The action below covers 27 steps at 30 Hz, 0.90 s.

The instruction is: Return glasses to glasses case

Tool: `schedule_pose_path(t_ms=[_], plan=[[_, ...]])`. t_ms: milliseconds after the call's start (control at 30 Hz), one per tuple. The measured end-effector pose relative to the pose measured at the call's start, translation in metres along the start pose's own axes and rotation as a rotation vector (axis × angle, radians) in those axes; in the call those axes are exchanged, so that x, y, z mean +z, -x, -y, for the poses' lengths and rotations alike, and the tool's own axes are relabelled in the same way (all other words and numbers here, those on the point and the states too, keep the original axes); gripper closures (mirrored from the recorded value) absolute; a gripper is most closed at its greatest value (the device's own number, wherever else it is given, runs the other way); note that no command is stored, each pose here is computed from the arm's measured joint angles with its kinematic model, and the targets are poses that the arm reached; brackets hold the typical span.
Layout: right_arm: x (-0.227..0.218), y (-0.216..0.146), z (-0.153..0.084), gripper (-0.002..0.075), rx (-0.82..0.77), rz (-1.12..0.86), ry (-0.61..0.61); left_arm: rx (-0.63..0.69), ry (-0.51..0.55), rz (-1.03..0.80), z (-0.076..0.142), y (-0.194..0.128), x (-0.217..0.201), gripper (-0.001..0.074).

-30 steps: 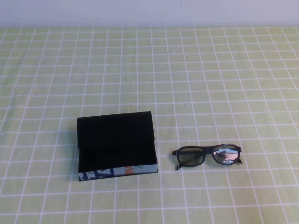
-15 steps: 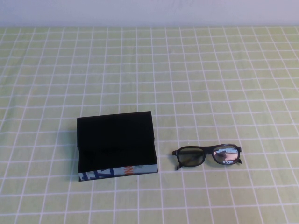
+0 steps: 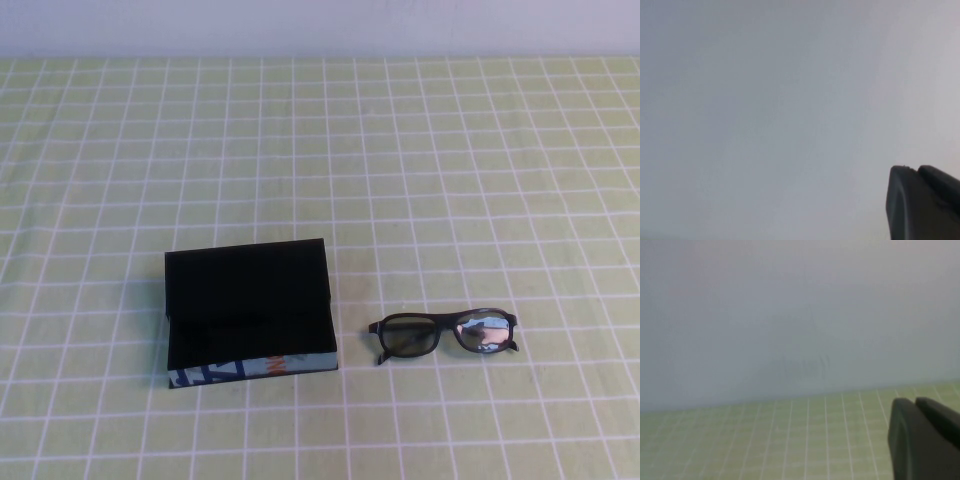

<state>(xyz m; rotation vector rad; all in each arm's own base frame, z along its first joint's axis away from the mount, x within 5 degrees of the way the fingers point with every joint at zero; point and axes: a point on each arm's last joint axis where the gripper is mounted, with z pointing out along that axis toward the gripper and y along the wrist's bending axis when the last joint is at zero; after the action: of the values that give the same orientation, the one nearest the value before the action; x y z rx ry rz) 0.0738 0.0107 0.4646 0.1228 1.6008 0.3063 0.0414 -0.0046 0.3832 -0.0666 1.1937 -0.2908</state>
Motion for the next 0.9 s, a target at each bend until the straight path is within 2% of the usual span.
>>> schedule_pose_path(t_ms=[133,233,300,500,600,700,900], plan=[[0.039,-0.013,0.005,0.0743,-0.04,-0.204,-0.022,0.019,0.039,-0.21,-0.004,-0.022,0.019,0.0736],[0.056,-0.021,0.002,0.0743,0.003,-0.288,0.021,0.02,0.052,-0.286,-0.006,-0.031,0.025,0.0736],[0.067,-0.029,-0.001,0.0743,-0.025,-0.363,0.061,0.012,0.057,-0.318,-0.007,-0.034,0.026,0.0736],[0.114,-0.06,-0.015,0.0743,-0.382,-0.734,0.278,0.01,0.07,-0.4,-0.008,-0.041,0.023,0.0736],[0.144,-0.078,-0.026,0.0743,-0.598,-0.924,0.462,0.012,0.073,-0.419,-0.008,-0.043,0.022,0.0736],[0.171,-0.096,-0.043,0.0743,-0.79,-1.002,0.633,0.009,0.073,-0.425,-0.008,-0.043,0.022,0.0736],[0.206,-0.143,-0.071,0.073,-1.037,-1.135,0.738,0.009,0.075,-0.434,-0.008,-0.044,0.022,0.0736]])
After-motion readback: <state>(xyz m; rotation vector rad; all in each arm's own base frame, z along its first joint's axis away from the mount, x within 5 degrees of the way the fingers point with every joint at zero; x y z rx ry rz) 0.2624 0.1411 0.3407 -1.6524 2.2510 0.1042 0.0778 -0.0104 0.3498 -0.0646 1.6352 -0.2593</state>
